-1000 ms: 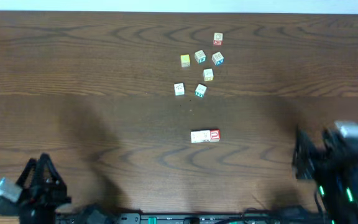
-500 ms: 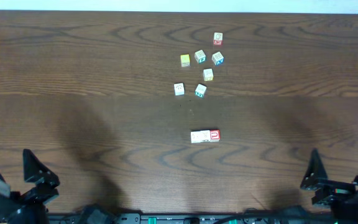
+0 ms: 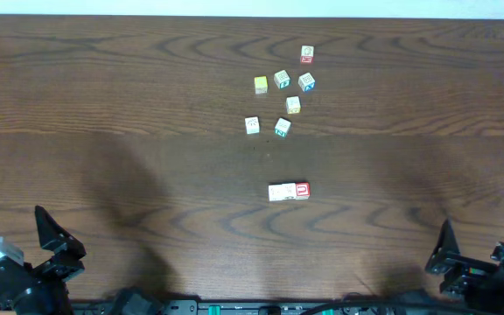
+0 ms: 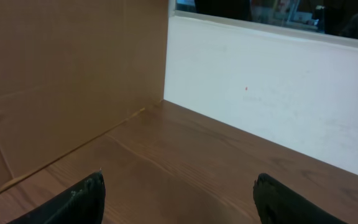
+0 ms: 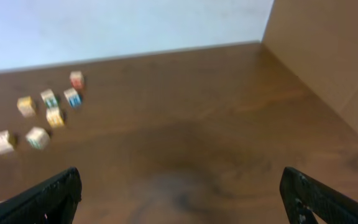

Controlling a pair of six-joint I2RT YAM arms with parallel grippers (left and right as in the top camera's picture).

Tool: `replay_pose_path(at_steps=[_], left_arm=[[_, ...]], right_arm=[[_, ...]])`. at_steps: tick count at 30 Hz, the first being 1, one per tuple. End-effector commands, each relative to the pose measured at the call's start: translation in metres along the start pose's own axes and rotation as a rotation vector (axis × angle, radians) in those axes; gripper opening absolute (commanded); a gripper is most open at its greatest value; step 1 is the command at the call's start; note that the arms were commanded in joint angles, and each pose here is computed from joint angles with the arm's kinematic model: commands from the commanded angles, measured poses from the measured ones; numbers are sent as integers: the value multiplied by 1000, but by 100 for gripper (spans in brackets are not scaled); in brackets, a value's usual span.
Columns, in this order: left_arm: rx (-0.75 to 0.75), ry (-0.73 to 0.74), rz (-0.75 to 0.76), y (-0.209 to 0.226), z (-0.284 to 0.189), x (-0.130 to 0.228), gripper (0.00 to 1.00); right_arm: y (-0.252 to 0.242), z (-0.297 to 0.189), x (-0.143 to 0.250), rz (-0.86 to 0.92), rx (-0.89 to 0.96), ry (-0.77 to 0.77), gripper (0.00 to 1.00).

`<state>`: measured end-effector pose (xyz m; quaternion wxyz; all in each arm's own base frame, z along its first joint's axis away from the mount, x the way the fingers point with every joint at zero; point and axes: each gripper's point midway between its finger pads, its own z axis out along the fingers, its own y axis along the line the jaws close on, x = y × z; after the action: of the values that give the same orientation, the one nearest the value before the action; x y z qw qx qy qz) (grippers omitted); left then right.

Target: Lift 3 blocks

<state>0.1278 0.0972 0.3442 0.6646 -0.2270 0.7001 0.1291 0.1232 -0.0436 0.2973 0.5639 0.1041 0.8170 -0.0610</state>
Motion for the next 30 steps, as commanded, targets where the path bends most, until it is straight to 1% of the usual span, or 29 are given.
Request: replay_pose_path(at_steps=[1, 3, 8, 10, 11, 13, 14, 17, 20, 23, 26, 30], left_arm=[[-19, -11, 3, 5, -1, -5, 77], [-19, -11, 3, 5, -1, -5, 77], [-19, -11, 4, 5, -1, -5, 77], [-49, -19, 4, 10, -2, -7, 77], [-30, -12, -12, 6, -1, -5, 77], [40, 13, -121, -7, -2, -1, 77], [83, 43, -177, -17, -2, 6, 77], [105, 96, -209, -34, 6, 30, 77], [144, 91, -254, -58, 27, 53, 77], [242, 37, -323, -79, 44, 73, 77], [291, -73, -392, -81, 52, 89, 77], [226, -35, -395, -73, 68, 118, 77]], right_arm=[[-1, 2, 14, -25, 8, 63, 99], [-4, 1, 27, -46, 18, 115, 99], [-4, 1, 27, -46, 17, 113, 99], [-4, 1, 27, -45, 17, 113, 99], [-4, 1, 27, -45, 17, 113, 99], [-4, 1, 27, -45, 17, 113, 99], [-4, 1, 27, -45, 18, 113, 99], [-4, 1, 27, -45, 18, 113, 99], [-4, 1, 27, -45, 17, 113, 99], [-4, 1, 27, -45, 18, 113, 99], [-4, 1, 27, -45, 18, 113, 99], [-4, 1, 27, -45, 18, 113, 99]])
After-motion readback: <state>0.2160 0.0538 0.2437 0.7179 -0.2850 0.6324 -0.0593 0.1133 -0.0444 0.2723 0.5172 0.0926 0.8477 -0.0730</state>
